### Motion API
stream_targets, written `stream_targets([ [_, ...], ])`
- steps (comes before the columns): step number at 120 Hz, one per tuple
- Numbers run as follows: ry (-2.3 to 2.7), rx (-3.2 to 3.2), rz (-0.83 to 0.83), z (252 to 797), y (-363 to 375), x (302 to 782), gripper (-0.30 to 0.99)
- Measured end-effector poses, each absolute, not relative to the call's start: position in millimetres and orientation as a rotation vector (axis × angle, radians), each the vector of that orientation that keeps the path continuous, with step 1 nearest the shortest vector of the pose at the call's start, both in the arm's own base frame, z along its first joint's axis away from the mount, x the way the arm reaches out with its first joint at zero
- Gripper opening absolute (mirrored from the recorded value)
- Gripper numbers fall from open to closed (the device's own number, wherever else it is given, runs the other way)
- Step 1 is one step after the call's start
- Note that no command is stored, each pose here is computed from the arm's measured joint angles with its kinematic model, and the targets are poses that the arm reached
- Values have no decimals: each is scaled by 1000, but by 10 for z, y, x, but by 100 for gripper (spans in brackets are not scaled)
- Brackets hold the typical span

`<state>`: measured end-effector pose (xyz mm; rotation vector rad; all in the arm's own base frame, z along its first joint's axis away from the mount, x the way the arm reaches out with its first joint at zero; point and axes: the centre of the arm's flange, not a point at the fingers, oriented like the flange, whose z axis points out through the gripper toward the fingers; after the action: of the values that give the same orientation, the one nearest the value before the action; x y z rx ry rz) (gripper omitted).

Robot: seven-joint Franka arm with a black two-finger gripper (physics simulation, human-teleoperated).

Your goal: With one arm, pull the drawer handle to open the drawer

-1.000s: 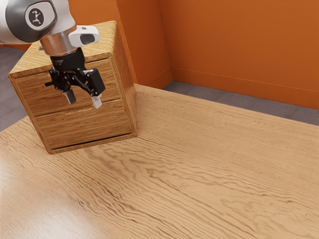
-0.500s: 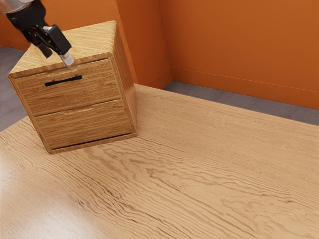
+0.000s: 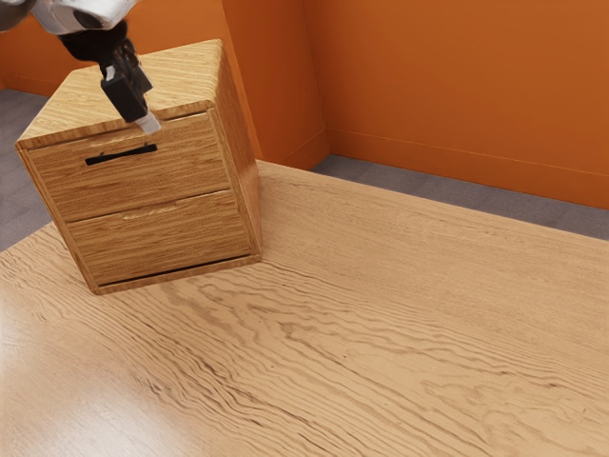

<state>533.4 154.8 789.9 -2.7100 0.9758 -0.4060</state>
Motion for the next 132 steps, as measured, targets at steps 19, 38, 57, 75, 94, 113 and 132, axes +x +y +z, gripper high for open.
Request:
stream_targets([
  [19, 1025, -2666, -334, 7786, 1871, 5287, 69],
  [38, 1121, -2632, -280, 7671, 1859, 5310, 69],
  [57, 1117, -2639, -241, 7602, 2115, 5164, 69],
  [75, 1037, -2687, -211, 7516, 2404, 5024, 69],
  [94, 1035, -2708, -186, 7356, 2403, 5129, 69],
  [113, 1102, -2702, -205, 7192, 2151, 5359, 69],
  [132, 1079, -2708, -228, 7109, 2222, 5368, 69],
])
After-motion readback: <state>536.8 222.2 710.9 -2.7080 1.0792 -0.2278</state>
